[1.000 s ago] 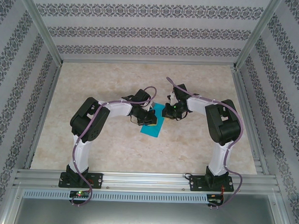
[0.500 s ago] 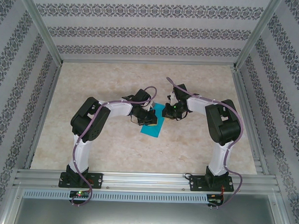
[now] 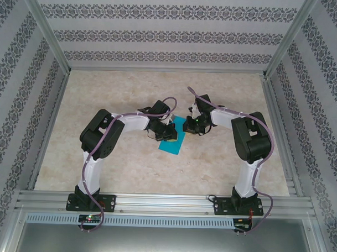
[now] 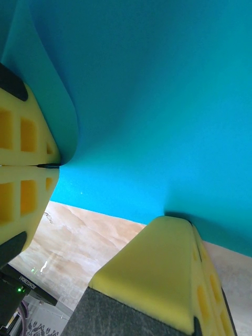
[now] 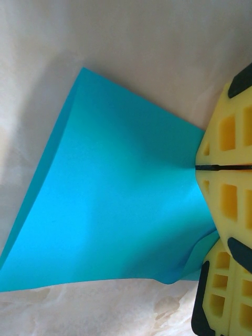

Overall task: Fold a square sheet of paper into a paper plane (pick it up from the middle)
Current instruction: Fold the triangle a second time at the center of the table.

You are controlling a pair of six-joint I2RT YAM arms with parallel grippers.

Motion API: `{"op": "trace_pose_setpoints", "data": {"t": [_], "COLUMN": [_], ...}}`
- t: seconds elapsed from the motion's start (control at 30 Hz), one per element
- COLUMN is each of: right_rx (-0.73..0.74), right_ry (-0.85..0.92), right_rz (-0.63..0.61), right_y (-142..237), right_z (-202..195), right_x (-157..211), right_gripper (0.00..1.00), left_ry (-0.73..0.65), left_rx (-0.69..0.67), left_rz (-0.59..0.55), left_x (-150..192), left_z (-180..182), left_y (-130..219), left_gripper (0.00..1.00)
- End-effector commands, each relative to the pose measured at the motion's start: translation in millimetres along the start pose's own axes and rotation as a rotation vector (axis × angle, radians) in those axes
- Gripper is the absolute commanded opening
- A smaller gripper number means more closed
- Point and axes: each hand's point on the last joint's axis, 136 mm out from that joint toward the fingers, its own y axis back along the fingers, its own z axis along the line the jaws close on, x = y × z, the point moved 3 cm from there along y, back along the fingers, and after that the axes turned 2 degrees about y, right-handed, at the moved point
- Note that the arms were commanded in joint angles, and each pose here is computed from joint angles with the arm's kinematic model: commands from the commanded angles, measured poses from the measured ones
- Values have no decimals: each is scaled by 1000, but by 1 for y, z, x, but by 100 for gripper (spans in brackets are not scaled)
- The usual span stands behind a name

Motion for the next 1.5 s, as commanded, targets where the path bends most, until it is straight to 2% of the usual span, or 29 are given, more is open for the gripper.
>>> {"op": "trace_pose_setpoints", "data": {"t": [0.0, 0.63, 0.73, 0.97, 1.2, 1.33, 1.47], "right_rx": [35, 37, 39, 30, 7, -12, -64], "right_ry": [12, 16, 18, 18, 15, 5, -23], "right_rz": [35, 31, 31, 29, 21, 10, -18], "right_y": [-6, -2, -2, 0, 3, 6, 13], "right_z": [-4, -3, -3, 0, 5, 8, 11], "right_x": [7, 5, 6, 5, 3, 0, -5], "right_gripper": [9, 9, 9, 9, 9, 9, 9], "left_ry": [-35, -25, -24, -40, -69, -73, -70], "left_rx": [7, -18, -19, -11, 14, 25, 26], "left_rz": [14, 30, 35, 21, -21, -29, -34], "left_x": [0, 2, 3, 1, -1, -1, 0], "left_z": [-3, 10, 13, 11, 5, 4, 6], "left_y": [-8, -18, -21, -19, -13, -11, -11], "left_gripper": [7, 11, 15, 32, 45, 46, 37]}}
